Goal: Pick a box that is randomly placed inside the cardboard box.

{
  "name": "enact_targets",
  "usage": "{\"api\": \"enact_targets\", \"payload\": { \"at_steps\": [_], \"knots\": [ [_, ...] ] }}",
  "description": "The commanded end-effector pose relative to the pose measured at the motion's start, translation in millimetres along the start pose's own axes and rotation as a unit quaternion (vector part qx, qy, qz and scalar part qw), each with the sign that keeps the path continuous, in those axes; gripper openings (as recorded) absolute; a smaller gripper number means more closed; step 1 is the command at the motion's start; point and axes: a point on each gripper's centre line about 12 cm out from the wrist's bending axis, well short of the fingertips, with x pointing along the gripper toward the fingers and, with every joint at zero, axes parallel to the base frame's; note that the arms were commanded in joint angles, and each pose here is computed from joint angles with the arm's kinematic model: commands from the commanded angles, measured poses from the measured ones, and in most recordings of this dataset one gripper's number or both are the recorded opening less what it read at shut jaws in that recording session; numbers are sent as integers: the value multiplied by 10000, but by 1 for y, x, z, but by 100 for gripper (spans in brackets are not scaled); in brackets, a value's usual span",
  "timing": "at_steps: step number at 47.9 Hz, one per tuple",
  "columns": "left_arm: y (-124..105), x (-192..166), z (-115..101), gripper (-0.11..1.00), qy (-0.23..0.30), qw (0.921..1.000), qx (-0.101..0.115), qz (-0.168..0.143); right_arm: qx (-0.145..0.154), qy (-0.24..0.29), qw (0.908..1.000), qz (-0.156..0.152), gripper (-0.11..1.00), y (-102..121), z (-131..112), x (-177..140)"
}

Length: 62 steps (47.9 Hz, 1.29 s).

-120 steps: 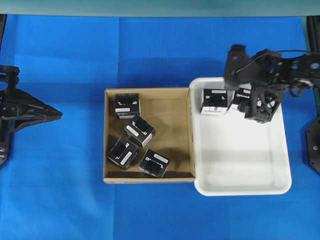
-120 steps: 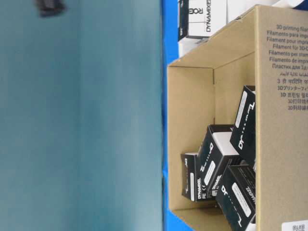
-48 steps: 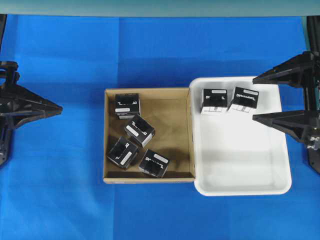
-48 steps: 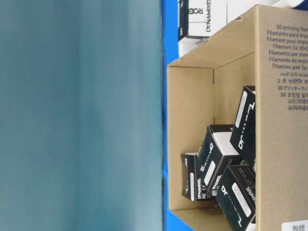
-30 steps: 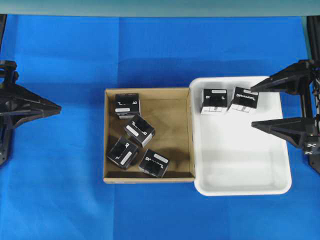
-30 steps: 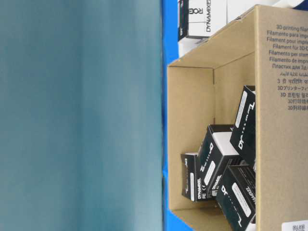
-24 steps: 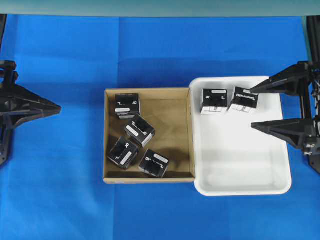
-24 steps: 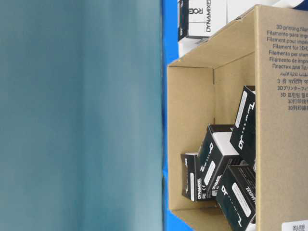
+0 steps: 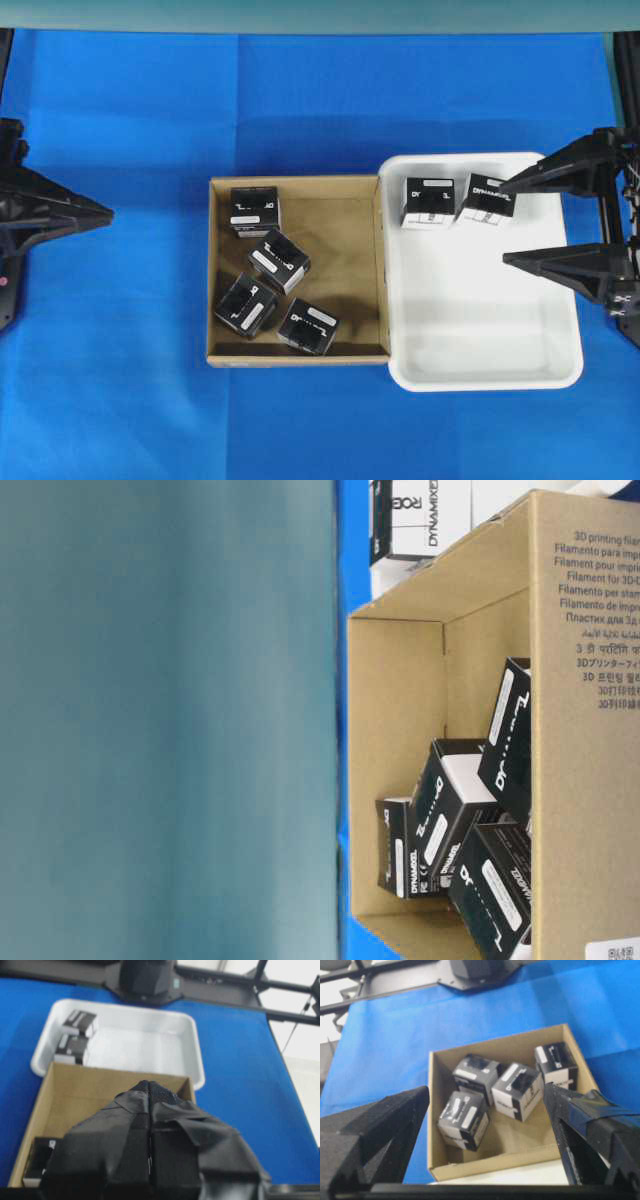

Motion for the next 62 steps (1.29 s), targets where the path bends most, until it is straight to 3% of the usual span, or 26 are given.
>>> {"api": "enact_targets", "payload": {
  "at_steps": [1,14,45,62],
  "knots": [
    [-1,-2,7,-7,-121,9999,24,-22,4,-78,9999,81,99,3,3,0],
    [-3,-2,4,-7,-91,9998,137,-78,3,4,9999,102,99,4,-1,1],
    [-8,1,-2,-7,47,9997,155,-206,-8,-185,9997,178,99,6,3,0],
    [-8,-1,0,-7,1,9996,170,-212,-19,24,9998,208,99,8,-5,0]
  ]
}}
